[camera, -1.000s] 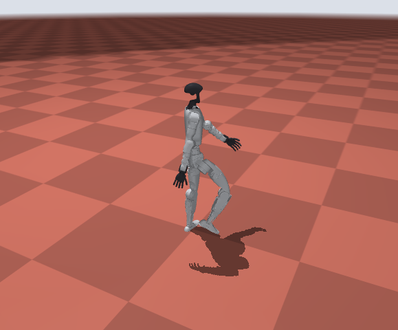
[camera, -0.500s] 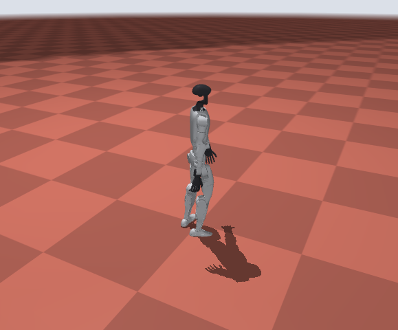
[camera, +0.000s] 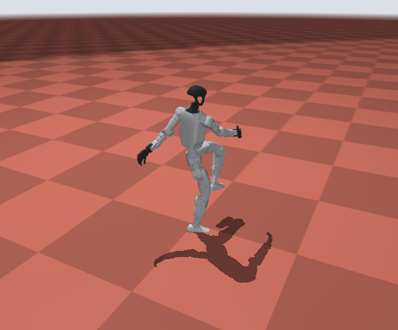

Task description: In place motions

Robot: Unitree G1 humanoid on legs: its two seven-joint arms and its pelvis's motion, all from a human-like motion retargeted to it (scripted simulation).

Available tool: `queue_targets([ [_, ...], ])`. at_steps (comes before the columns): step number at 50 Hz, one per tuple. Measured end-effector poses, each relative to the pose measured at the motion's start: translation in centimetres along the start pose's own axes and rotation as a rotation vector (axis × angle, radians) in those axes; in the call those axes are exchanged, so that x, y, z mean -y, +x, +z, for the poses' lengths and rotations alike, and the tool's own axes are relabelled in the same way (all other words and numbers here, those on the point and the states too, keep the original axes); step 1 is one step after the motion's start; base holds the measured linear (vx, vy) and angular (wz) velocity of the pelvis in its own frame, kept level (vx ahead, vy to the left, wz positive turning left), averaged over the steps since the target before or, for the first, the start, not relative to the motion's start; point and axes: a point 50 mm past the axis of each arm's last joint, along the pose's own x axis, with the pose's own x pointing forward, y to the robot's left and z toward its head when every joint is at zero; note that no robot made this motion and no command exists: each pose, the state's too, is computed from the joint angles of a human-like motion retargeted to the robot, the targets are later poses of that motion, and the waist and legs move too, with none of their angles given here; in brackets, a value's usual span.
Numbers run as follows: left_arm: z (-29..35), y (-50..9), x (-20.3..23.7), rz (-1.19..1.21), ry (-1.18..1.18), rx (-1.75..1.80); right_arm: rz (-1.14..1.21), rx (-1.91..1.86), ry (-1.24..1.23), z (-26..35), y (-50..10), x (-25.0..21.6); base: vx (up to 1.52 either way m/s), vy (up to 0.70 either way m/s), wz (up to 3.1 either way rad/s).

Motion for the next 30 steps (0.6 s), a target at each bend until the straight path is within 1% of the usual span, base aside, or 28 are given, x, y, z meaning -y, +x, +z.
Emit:
queue_targets([
  [3, 3.7, -1.5, -0.2, 0.022, 0.027, 0.125, 0.007, -0.007, 0.014, -0.6, -0.1, -0.3, 0.1, 0.04, 1.36],
  [5, 6.3, -2.7, -0.1, 0.041, 0.042, 0.213, 0.027, -0.03, 0.026, -1.9, -0.4, -1.3, 0.09, 0.11, 1.67],
  [8, 10.0, -4.8, 0.6, 0.067, 0.063, 0.358, 0.069, -0.1, 0.037, -5.2, -1.4, -3.5, 0.19, 0.17, 1.55],
  [10, 11.4, -5.7, 0.8, 0.081, 0.073, 0.42, 0.099, -0.154, 0.049, -7.4, -2.3, -5.0, 0.32, 0.24, 1.12],
  [13, 14.1, -7.6, 1.1, 0.112, 0.07, 0.545, 0.195, -0.294, 0.069, -11.7, -4.7, -8.4, 0.32, 0.22, 0.26],
  [16, 16.0, -9.4, 0.7, 0.152, 0.048, 0.644, 0.254, -0.396, 0.091, -14.5, -6.7, -10.4, 0.19, 0.18, 0.14],
  [21, 18.0, -11.4, 1.3, 0.15, 0.024, 0.735, 0.308, -0.551, 0.066, -18.7, -10.3, -11.9, 0.22, 0.24, 0.76],
  [25, 19.0, -12.7, 1.2, 0.12, -0.002, 0.776, 0.327, -0.658, 0.025, -21.3, -12.9, -12.2, 0.04, 0.21, -0.29],
  [30, 18.5, -12.5, 0.2, 0.131, -0.079, 0.758, 0.328, -0.876, 0.067, -25.6, -18.2, -12.2, 0.2, 0.16, -0.61],
])
